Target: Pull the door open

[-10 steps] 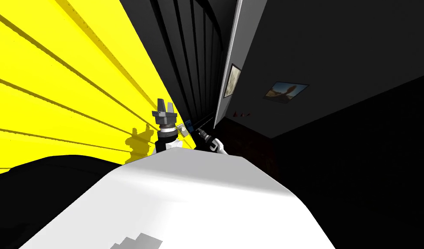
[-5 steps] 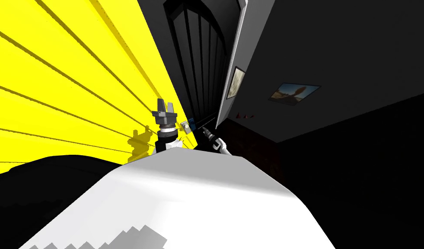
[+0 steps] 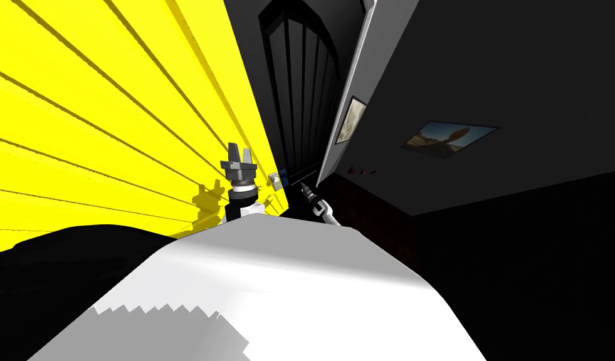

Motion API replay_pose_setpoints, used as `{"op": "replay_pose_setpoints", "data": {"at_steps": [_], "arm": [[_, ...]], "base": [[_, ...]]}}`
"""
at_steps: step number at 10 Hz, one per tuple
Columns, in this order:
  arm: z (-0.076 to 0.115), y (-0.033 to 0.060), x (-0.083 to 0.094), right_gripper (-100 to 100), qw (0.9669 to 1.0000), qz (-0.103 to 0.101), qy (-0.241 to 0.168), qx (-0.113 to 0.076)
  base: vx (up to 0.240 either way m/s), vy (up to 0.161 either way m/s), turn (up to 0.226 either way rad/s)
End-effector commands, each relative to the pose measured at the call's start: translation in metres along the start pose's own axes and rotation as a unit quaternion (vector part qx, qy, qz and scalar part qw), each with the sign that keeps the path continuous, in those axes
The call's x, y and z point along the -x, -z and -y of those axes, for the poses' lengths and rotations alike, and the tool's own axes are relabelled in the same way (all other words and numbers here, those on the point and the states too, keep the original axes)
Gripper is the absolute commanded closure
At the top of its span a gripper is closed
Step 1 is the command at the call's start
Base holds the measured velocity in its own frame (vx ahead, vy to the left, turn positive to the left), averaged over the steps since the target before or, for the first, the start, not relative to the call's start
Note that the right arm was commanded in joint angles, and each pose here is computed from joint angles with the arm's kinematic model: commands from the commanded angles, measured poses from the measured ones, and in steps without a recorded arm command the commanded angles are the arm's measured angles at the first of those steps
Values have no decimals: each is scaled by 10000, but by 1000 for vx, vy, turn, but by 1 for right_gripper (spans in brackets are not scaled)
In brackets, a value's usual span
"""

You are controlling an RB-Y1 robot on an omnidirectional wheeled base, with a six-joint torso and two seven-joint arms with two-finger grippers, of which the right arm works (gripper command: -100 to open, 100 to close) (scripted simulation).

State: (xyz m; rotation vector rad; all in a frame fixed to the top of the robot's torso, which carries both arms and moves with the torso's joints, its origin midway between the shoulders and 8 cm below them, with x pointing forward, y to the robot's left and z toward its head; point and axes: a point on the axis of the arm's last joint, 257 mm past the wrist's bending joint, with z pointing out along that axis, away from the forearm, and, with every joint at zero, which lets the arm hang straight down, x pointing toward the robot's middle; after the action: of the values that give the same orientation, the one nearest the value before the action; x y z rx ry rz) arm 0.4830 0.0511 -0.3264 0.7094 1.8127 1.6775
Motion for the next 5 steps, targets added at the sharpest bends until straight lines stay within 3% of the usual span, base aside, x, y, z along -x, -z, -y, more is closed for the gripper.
{"op": "replay_pose_setpoints", "data": {"at_steps": [1,2,3,5], "arm": [[46,40,239,-100,9997,230,26,-34],[68,78,385,-100,9993,373,39,-55],[68,78,385,-100,9993,373,39,-55],[104,160,676,-100,9977,665,60,-93]], "base": [[-47,-19,202],[-46,-28,174],[-28,-19,73],[-26,-8,181]]}}
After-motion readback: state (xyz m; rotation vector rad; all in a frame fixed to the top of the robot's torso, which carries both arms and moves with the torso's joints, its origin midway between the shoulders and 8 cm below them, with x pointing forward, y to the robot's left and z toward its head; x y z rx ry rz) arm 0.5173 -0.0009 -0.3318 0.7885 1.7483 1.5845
